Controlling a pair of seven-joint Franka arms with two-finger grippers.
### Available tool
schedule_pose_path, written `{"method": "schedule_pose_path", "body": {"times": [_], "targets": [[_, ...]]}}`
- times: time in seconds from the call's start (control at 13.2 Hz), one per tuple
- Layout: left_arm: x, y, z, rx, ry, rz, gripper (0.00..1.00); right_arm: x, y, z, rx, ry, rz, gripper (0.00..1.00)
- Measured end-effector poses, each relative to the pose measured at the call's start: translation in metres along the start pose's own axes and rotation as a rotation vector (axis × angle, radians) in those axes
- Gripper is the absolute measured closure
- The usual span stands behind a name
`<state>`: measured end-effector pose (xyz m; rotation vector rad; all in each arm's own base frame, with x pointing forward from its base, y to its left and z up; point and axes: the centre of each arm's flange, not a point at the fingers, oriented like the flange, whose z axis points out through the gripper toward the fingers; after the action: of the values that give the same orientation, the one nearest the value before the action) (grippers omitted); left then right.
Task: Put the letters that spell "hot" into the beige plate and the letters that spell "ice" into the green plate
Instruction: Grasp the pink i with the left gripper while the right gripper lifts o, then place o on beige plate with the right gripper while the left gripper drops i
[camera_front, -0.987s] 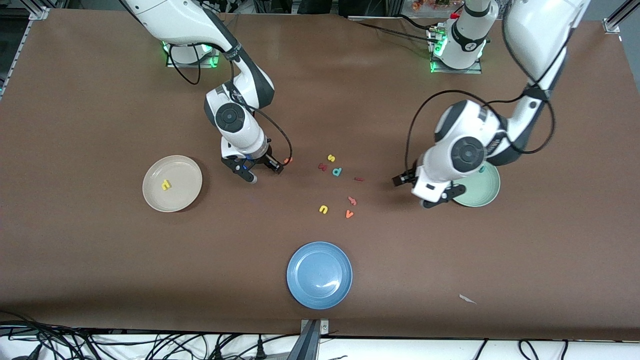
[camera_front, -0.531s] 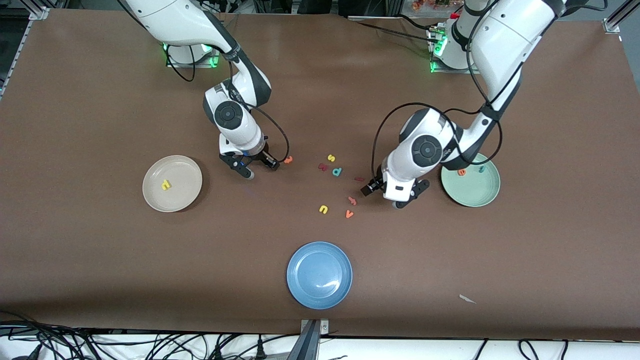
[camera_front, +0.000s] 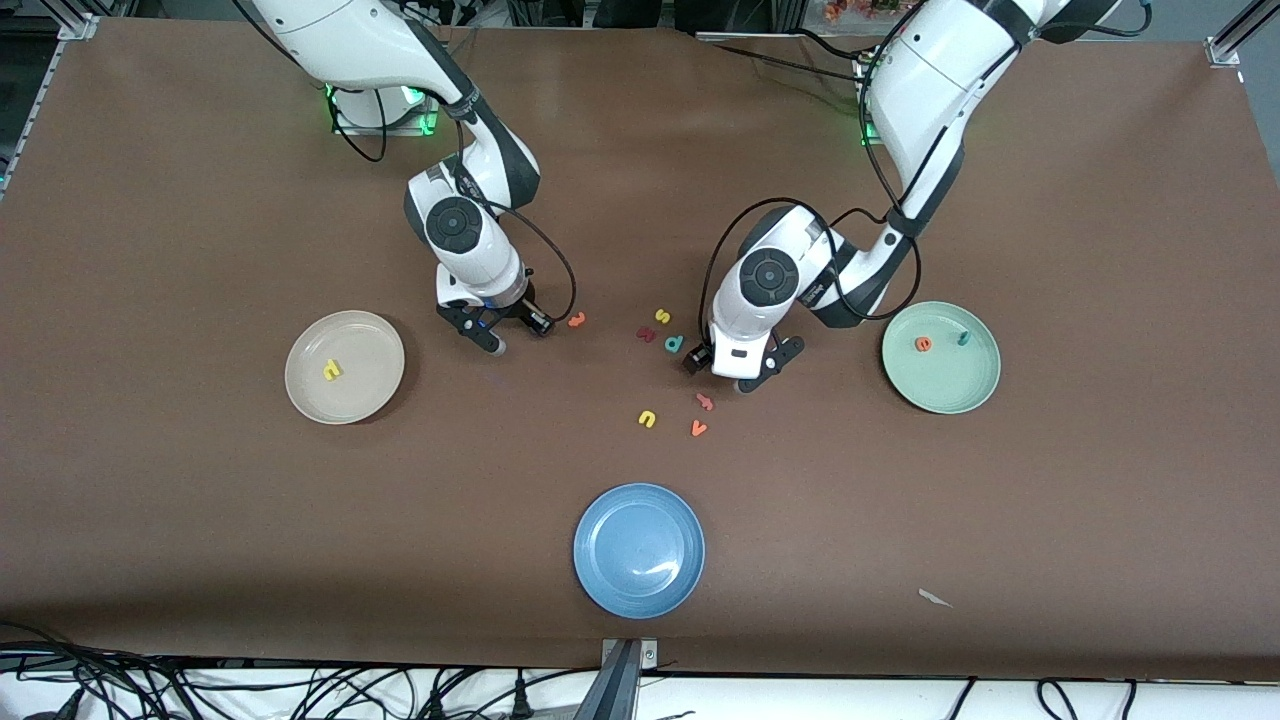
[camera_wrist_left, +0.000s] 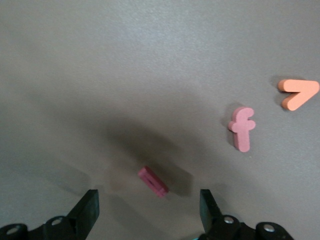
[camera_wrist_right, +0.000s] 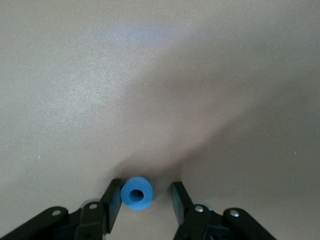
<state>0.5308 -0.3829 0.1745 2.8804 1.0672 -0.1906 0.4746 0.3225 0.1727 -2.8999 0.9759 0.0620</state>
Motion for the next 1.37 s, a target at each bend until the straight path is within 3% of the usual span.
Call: {"method": "schedule_pose_path", "body": {"times": [0.08,0.15,0.3,0.53,0.76,1.06,1.37], "targets": [[0.001,0.001,0.001,-0.002,0.0,-0.004,0.17,0.0,-0.001,-0.001,0.005,0.002,0.0,0.58],[0.003,0.002,0.002,-0.003,0.0,-0.009,0.3,0.0,0.0,-0.001,0.005,0.002,0.0,0.58],[0.006,0.005,0.003,-0.006,0.001,-0.016,0.51,0.0,-0.002,-0.006,0.016,0.007,-0.001,0.72],[0.008,0.005,0.002,-0.006,0.002,-0.027,0.58,0.003,0.0,-0.006,0.014,0.011,-0.006,0.72],[0.01,0.006,0.0,-0.007,0.009,-0.026,0.92,0.037,0.006,-0.046,-0.017,0.029,-0.073,0.72],[0.031,0.001,-0.008,0.04,0.055,0.026,0.93,0.123,0.046,-0.141,-0.076,-0.004,-0.2,0.72],[0.089,-0.032,-0.075,0.173,0.002,0.165,0.93,0.198,0.109,-0.16,-0.119,-0.027,-0.342,0.72]]}}
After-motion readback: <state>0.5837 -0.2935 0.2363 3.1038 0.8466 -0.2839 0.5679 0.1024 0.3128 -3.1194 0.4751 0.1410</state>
